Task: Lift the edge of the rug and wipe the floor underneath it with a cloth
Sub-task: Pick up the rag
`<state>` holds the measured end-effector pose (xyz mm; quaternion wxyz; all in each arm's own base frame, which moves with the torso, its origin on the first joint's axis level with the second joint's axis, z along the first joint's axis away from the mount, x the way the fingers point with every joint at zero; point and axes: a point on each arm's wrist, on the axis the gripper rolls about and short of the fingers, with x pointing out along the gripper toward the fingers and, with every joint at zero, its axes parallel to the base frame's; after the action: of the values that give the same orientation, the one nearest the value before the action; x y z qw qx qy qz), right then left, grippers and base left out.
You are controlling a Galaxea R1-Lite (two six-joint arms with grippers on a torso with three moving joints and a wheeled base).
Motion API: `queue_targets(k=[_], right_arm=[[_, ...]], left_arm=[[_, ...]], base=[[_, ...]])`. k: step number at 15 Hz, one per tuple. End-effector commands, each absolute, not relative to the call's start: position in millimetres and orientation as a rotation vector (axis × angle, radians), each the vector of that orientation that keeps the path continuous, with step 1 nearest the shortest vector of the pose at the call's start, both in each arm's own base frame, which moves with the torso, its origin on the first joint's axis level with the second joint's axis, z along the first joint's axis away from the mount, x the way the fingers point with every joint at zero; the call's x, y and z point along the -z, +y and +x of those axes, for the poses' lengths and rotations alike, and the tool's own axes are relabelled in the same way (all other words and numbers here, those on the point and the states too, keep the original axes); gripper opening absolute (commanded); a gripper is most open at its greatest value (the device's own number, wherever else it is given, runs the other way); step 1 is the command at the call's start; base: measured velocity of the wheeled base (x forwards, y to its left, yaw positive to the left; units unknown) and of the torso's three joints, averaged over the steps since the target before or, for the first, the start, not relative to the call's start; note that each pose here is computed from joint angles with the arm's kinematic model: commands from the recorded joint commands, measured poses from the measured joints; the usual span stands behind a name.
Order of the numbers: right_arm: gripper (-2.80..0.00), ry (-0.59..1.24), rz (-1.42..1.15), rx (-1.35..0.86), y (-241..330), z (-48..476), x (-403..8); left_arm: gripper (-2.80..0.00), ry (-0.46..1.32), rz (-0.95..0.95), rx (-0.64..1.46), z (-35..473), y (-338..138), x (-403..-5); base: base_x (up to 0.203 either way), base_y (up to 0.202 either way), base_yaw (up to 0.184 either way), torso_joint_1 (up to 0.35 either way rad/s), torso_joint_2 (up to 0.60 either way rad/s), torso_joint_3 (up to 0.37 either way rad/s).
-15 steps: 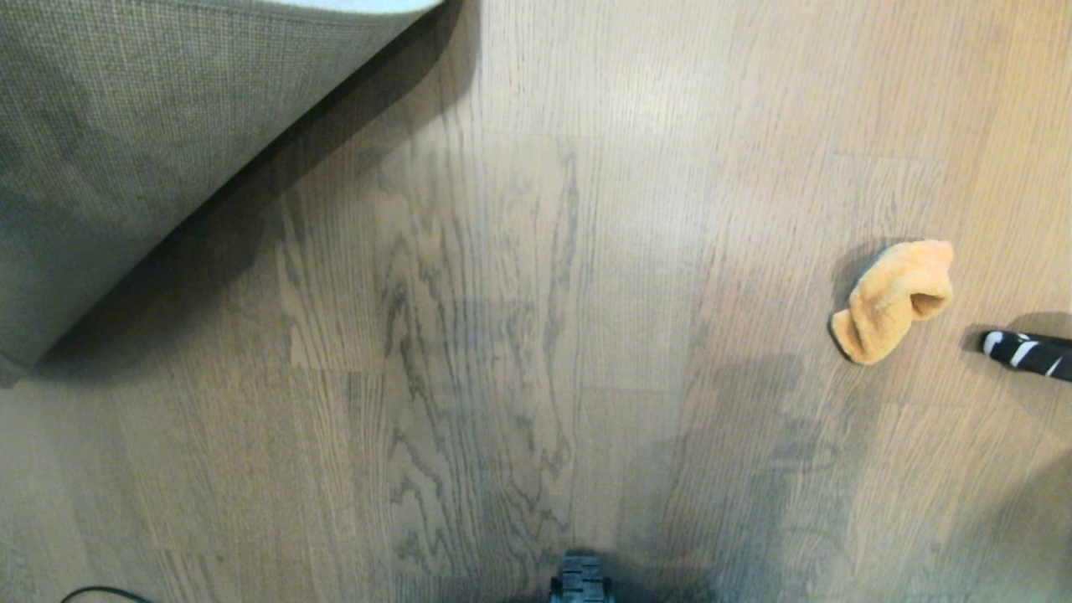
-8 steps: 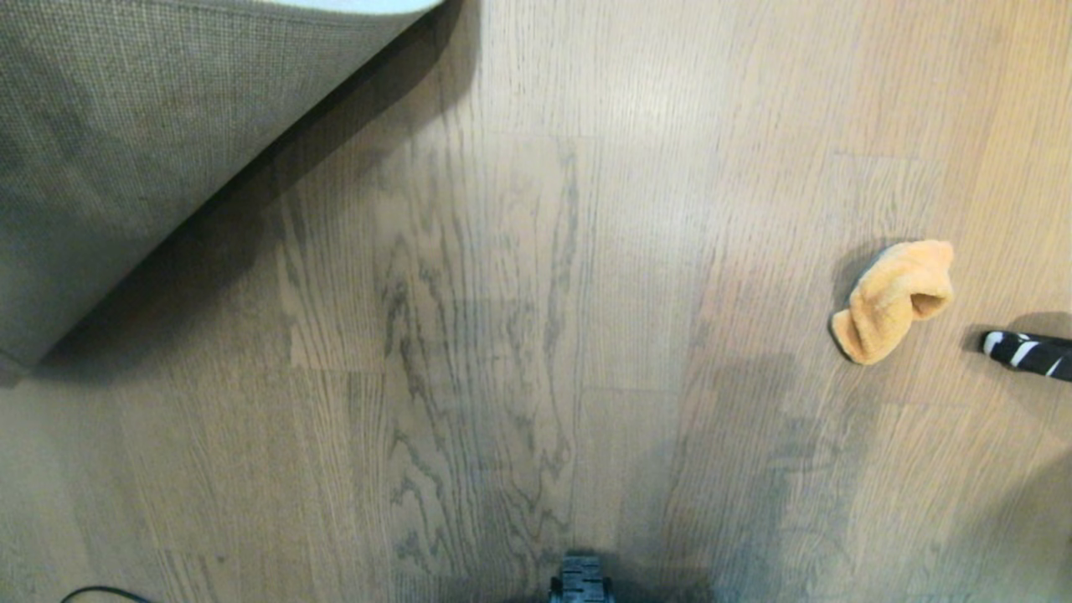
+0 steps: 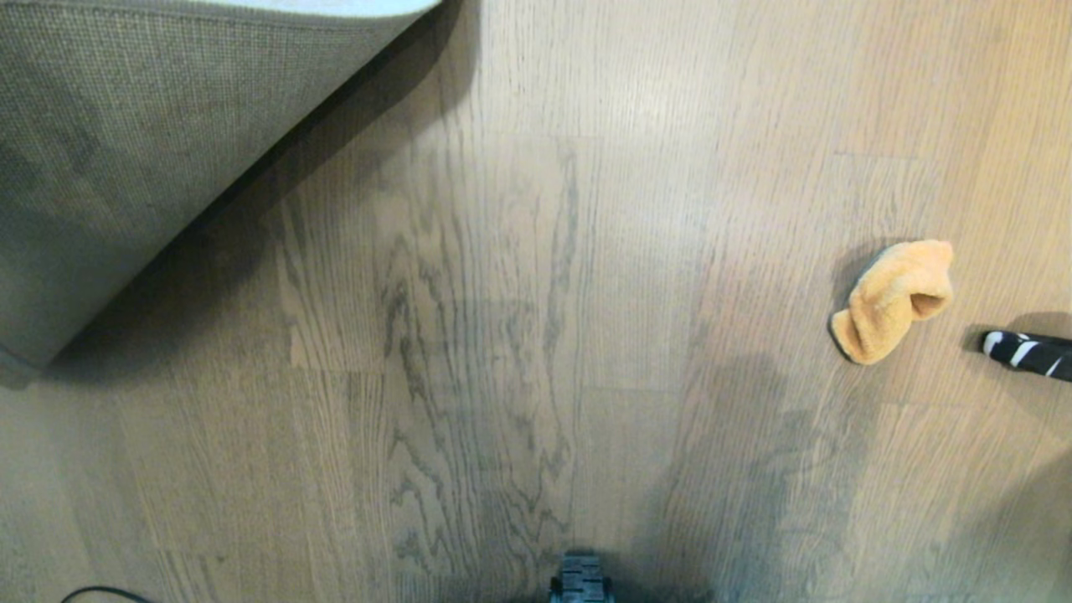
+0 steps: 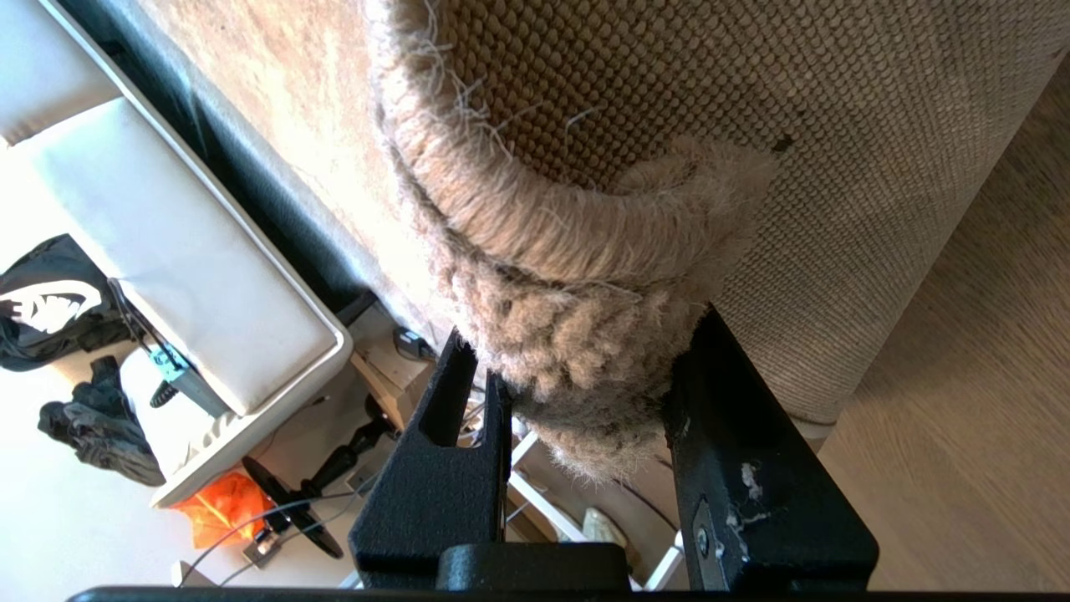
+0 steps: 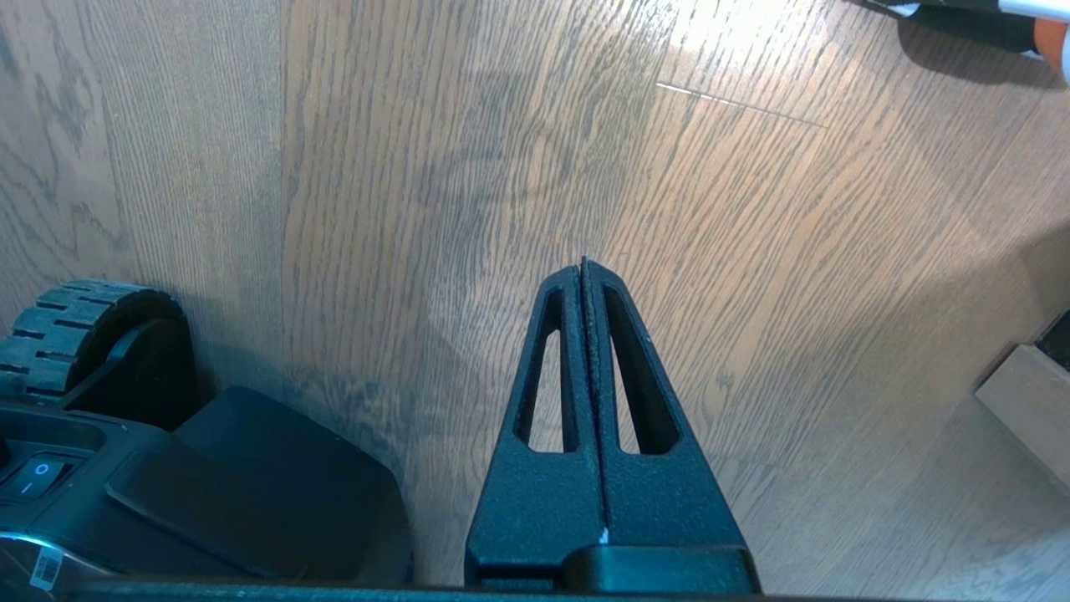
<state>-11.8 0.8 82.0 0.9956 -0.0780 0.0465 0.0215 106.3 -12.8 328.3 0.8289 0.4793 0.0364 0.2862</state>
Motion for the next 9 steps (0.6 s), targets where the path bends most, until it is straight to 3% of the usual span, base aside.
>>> queue_targets(k=[1, 9], right_arm=[[-2.8, 0.097, -0.159, -0.043, 0.8, -11.2, -82.5], [-2.8, 0.185, -0.145, -0.156, 3.0, 13.9, -126.6]], left_arm=[[-2.8, 0.082, 1.023, -0.611, 106.0, -12.7, -327.8], [-2.8, 0.092, 1.028, -0.606, 107.3, -13.1, -324.7]], base=[[0.0, 0.0, 0.0, 0.0, 0.0, 0.0], [0.0, 0.0, 0.0, 0.0, 0.0, 0.0]])
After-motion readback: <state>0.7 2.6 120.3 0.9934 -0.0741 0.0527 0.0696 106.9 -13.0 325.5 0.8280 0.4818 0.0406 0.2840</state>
